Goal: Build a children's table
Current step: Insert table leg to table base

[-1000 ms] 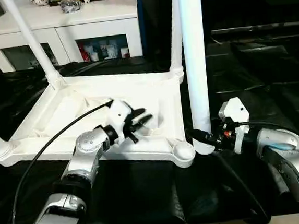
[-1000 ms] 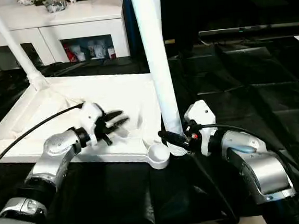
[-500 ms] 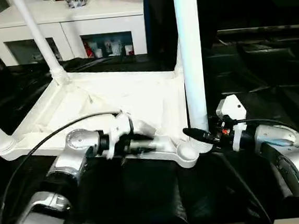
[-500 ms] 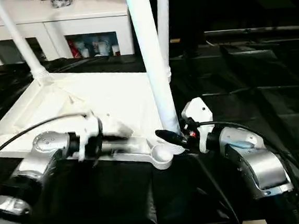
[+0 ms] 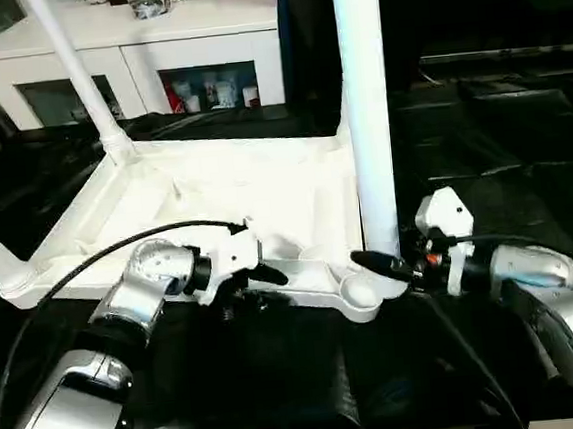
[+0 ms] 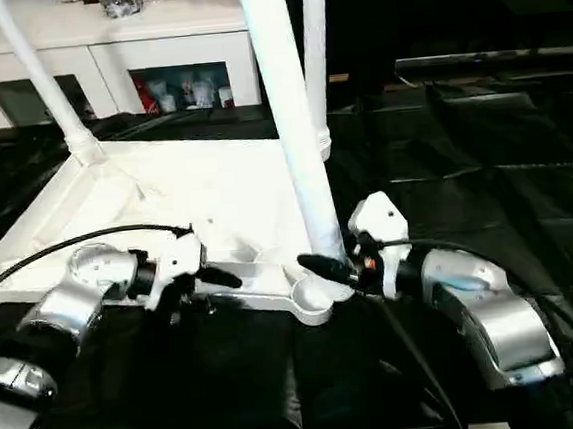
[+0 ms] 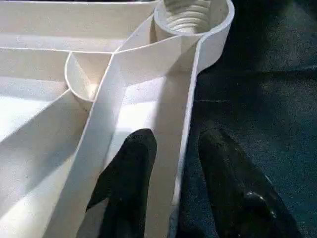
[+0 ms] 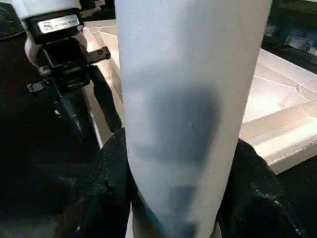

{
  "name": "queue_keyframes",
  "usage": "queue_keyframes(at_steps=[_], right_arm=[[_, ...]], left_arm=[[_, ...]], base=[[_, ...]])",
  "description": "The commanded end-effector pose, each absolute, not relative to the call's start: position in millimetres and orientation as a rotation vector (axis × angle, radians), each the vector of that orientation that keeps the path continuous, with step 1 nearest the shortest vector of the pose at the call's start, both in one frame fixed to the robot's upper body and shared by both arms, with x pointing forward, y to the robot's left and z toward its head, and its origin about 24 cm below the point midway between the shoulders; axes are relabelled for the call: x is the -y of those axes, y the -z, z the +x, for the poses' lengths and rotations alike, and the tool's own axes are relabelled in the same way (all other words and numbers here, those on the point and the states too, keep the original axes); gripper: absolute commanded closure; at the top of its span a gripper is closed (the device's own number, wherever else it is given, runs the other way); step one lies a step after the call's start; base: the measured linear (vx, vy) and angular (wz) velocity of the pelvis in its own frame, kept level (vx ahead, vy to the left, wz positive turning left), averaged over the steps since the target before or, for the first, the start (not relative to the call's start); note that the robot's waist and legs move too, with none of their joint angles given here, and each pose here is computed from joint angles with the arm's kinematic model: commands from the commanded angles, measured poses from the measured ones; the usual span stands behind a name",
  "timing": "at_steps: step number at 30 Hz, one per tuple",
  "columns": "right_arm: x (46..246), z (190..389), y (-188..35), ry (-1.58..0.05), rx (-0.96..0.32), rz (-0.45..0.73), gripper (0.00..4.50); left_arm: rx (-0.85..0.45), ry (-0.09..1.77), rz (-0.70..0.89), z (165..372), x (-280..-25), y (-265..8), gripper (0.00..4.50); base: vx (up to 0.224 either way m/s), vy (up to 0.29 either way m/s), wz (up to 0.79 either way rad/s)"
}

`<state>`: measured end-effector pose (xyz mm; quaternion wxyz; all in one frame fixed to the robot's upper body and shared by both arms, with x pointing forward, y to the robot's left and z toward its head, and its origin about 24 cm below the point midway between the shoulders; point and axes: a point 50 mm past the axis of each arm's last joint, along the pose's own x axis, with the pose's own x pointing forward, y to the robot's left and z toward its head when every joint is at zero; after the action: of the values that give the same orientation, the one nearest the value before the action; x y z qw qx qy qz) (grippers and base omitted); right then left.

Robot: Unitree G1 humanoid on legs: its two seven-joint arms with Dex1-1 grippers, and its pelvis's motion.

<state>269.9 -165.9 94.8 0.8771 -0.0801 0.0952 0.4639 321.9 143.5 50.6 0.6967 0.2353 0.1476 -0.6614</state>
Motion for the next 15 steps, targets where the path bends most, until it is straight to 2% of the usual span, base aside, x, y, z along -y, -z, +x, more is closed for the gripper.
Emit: queue_keyframes(at_steps=[1,4,7,8,15], right_arm=[[166.5,267.0,-93.2,-0.970,-0.216,-0.176,2.59],[166.1,266.6,-93.1,-0.970,-0.216,-0.175,2.59],[166.1,265.8,-93.3,-0.969,-0.216,-0.175,2.59],[166.3,265.5,-93.3,-0.968,-0.215,-0.176,2.59],[166.9,265.5,-93.2,-0.962,-0.216,-0.181,2.59]], left_arm=[[-0.332,1.488,0.551,325.6,-143.7,-55.0,3.05],[-0.341,1.500,0.557,326.0,-141.6,-54.2,3.39],[-0.346,1.510,0.560,326.1,-140.2,-53.3,3.51],[-0.347,1.512,0.560,326.1,-139.6,-52.9,3.75],[-0.378,1.528,0.589,324.8,-139.9,-47.8,4.23]], base=[[0.000,0.000,0.00],[0.000,0.000,0.00],[0.000,0.000,0.00],[0.000,0.000,0.00],[0.000,0.000,0.00]])
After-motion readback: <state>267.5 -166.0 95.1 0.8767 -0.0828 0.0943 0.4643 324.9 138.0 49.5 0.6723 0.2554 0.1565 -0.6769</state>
